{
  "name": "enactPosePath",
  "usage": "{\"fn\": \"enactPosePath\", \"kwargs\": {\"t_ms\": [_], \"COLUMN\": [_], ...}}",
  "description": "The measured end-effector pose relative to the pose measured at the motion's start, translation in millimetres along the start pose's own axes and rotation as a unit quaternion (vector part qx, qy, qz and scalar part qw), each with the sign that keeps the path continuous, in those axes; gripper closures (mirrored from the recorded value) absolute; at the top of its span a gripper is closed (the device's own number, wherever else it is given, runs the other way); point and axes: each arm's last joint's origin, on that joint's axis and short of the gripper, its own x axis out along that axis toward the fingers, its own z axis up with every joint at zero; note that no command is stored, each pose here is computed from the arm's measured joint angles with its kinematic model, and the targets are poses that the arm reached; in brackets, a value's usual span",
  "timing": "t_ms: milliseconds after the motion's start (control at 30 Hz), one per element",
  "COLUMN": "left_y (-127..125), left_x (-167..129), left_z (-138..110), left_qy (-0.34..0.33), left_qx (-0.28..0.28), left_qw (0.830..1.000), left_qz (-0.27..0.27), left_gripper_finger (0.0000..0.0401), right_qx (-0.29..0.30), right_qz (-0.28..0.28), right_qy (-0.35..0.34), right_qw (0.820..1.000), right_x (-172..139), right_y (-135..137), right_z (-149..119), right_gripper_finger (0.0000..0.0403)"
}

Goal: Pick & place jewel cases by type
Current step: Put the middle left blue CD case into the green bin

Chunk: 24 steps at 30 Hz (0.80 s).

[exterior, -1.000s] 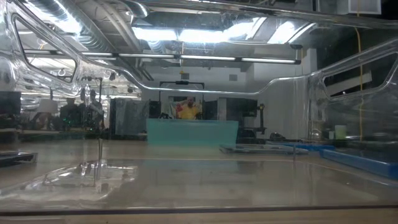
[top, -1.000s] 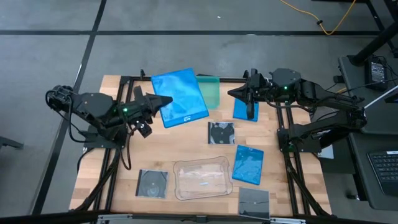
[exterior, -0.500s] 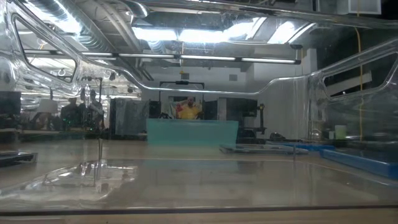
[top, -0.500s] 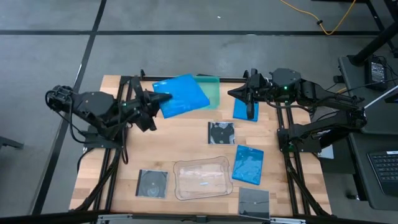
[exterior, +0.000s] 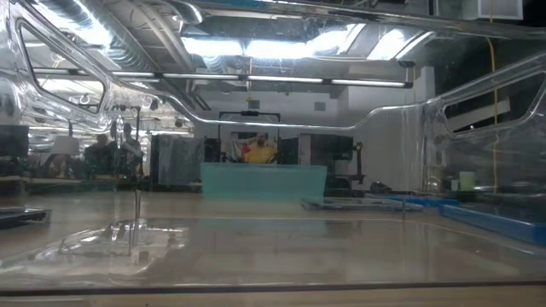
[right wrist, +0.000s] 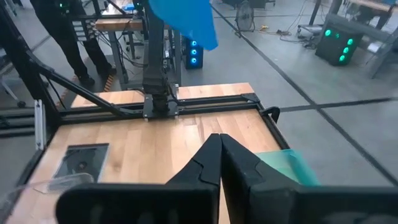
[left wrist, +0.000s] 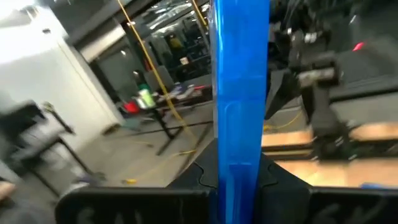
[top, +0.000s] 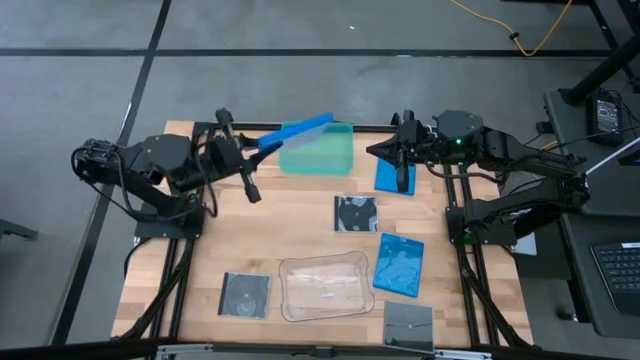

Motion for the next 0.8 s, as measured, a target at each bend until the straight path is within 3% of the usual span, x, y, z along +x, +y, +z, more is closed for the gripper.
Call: {"fn": "enactPosePath", "kwargs": {"t_ms": [133,300,433,600,800], "left_y": [11,29,44,59,67], "left_x": [0,-3,-9,-19,-31], "left_z": [0,1,1,3,4], "left_qy": [-0.012,-0.024,-0.033,-0.041,-0.043], "left_qx": [-0.100,-0.243,-0.351,-0.472,-0.554], "left_qw": [0.995,0.969,0.934,0.877,0.827], "left_qz": [-0.019,-0.034,-0.054,-0.075,-0.085], "left_gripper_finger": [0.0388,0.0388,0.0388,0.0388,0.0388], "right_qx": [-0.016,-0.032,-0.053,-0.087,-0.117], "right_qz": [0.000,0.000,0.001,0.002,0.002], "right_qy": [0.001,0.002,0.008,0.015,0.015], "right_qw": [1.000,0.999,0.999,0.996,0.993], "right_x": [0,0,0,0,0], "right_y": [0,0,0,0,0], "right_z": [0,0,-2,-3,-3], "right_gripper_finger": [0.0385,0.0386,0.0395,0.0392,0.0377]}}
